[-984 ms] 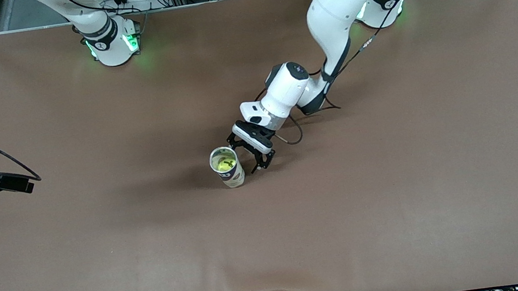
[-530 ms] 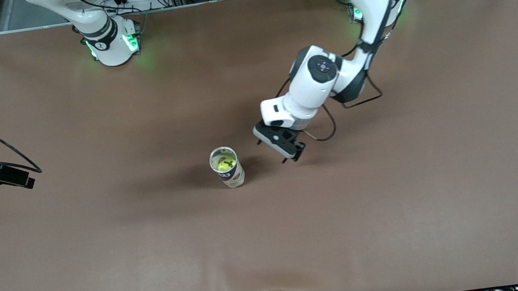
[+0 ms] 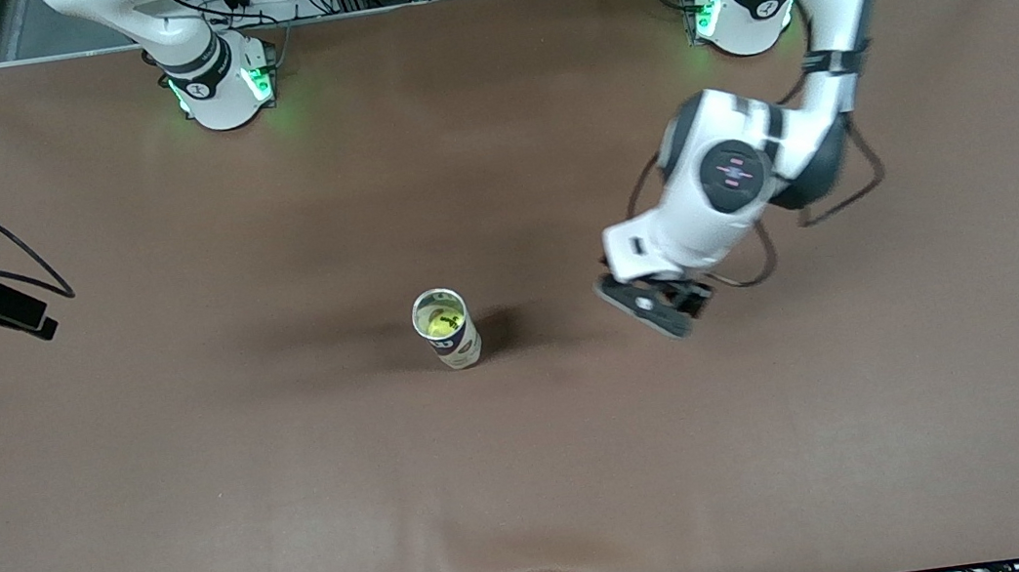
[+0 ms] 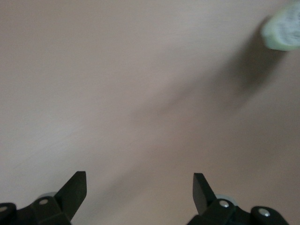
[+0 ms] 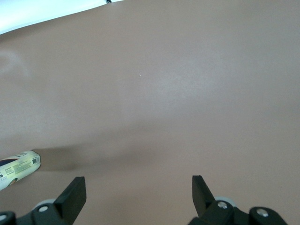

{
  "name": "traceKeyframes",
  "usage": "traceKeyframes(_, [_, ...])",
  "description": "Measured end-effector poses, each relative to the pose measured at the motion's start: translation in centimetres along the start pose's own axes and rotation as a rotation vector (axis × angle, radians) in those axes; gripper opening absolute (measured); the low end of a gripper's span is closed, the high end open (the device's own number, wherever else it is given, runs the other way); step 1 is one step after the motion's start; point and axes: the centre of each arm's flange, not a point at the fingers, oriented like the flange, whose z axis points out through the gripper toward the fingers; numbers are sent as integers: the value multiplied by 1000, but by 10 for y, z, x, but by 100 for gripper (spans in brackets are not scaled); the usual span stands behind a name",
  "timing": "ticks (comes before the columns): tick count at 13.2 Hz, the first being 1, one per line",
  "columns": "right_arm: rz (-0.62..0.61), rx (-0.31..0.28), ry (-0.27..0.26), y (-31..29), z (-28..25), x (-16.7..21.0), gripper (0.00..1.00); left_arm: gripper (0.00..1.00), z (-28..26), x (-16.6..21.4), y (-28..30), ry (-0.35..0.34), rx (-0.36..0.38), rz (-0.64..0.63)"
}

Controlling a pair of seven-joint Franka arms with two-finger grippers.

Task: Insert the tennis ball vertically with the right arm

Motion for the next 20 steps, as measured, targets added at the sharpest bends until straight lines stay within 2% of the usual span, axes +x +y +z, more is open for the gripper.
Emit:
traceKeyframes(4, [8, -1, 3, 5, 0, 1, 100, 100, -53, -35, -134, -34, 35, -207])
traceKeyframes(6, [4, -1, -5, 3, 1, 0, 100, 100, -76, -52, -160, -71, 81, -318])
traceKeyframes(8, [-3, 0, -9, -1, 2, -1, 100, 100, -110, -58, -151, -99, 111, -382])
traceKeyframes(11, [-22, 2, -35, -11, 4, -6, 100, 100, -174, -78, -139, -71, 123, -428])
traceKeyframes(16, [-39, 5, -45, -19, 2, -11, 100, 100, -257, -154, -174, -44, 86, -568])
traceKeyframes(20, [-46, 9, -45, -22, 1, -12, 100, 100, -294, -171, -131, -47, 68, -624])
